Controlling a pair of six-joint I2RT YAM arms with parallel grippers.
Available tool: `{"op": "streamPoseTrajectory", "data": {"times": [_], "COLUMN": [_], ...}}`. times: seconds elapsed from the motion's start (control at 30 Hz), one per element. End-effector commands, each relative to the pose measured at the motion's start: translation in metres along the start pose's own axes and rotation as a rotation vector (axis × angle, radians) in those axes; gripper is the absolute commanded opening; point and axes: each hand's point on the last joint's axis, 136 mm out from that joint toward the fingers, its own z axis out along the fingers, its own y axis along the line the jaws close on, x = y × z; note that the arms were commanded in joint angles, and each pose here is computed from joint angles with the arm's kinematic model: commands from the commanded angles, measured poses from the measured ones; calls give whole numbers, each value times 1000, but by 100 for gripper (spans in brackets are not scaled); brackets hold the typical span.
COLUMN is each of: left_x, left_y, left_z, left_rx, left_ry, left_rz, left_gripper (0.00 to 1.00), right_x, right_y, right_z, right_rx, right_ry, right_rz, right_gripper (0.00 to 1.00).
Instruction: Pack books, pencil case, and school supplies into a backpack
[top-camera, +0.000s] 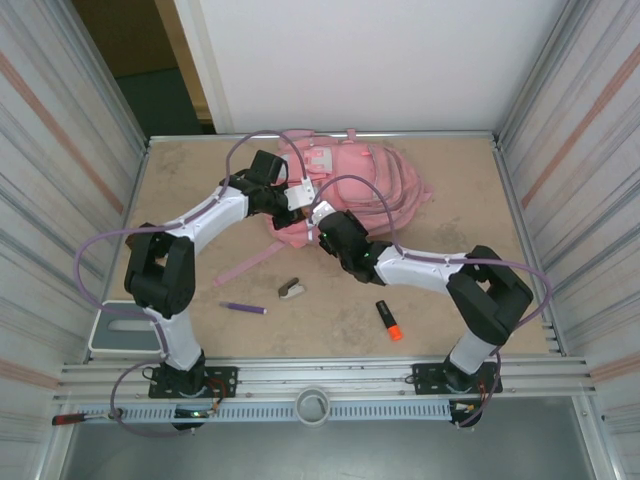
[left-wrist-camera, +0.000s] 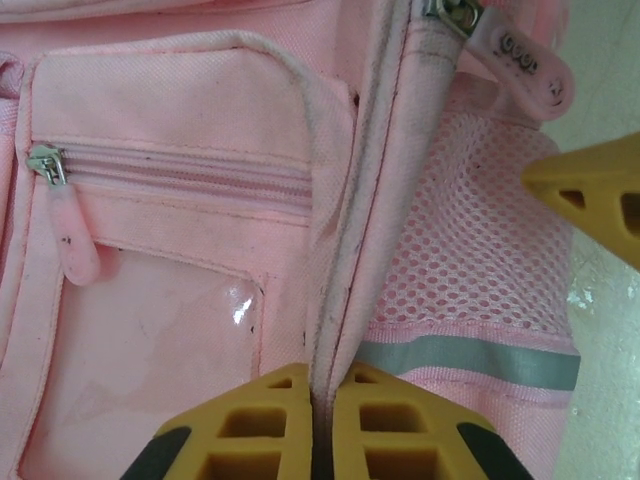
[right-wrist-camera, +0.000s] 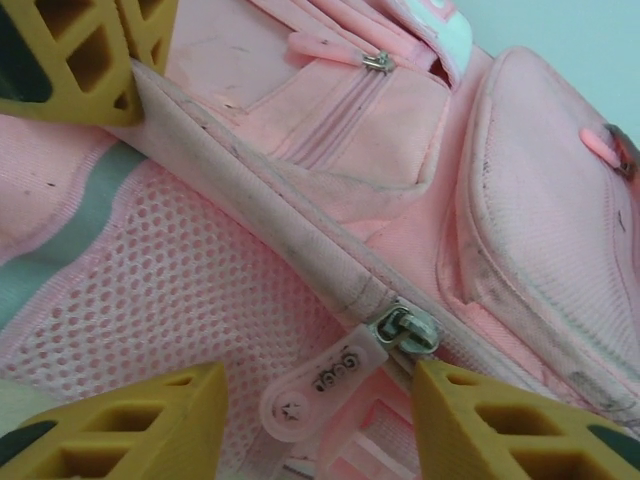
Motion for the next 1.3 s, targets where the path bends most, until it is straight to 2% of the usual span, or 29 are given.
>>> {"op": "streamPoseTrajectory", "data": {"times": [0.0, 0.2, 0.47, 0.73, 1.27], "left_x": [-20, -18, -11, -6, 0], "left_y": [-1, 0, 5, 3, 7], "left_z": [-6, -4, -1, 1, 4], "left_rx": [37, 40, 38, 32, -7], "left_ry": [-72, -71, -63, -58, -42], "left_rz": [11, -1, -24, 0, 30], "left_gripper": [0, 0, 0, 0, 0], "right_x": [-18, -14, -12, -1, 39], "right_y": [-8, -8, -14, -21, -47], "right_z": [6, 4, -8, -13, -10], "right_rx": [63, 66, 36, -164, -390], "right_ry": [-26, -22, -60, -52, 46], "right_rz": [-37, -25, 74, 359, 777], "right_gripper": [44, 23, 1, 0, 0]}}
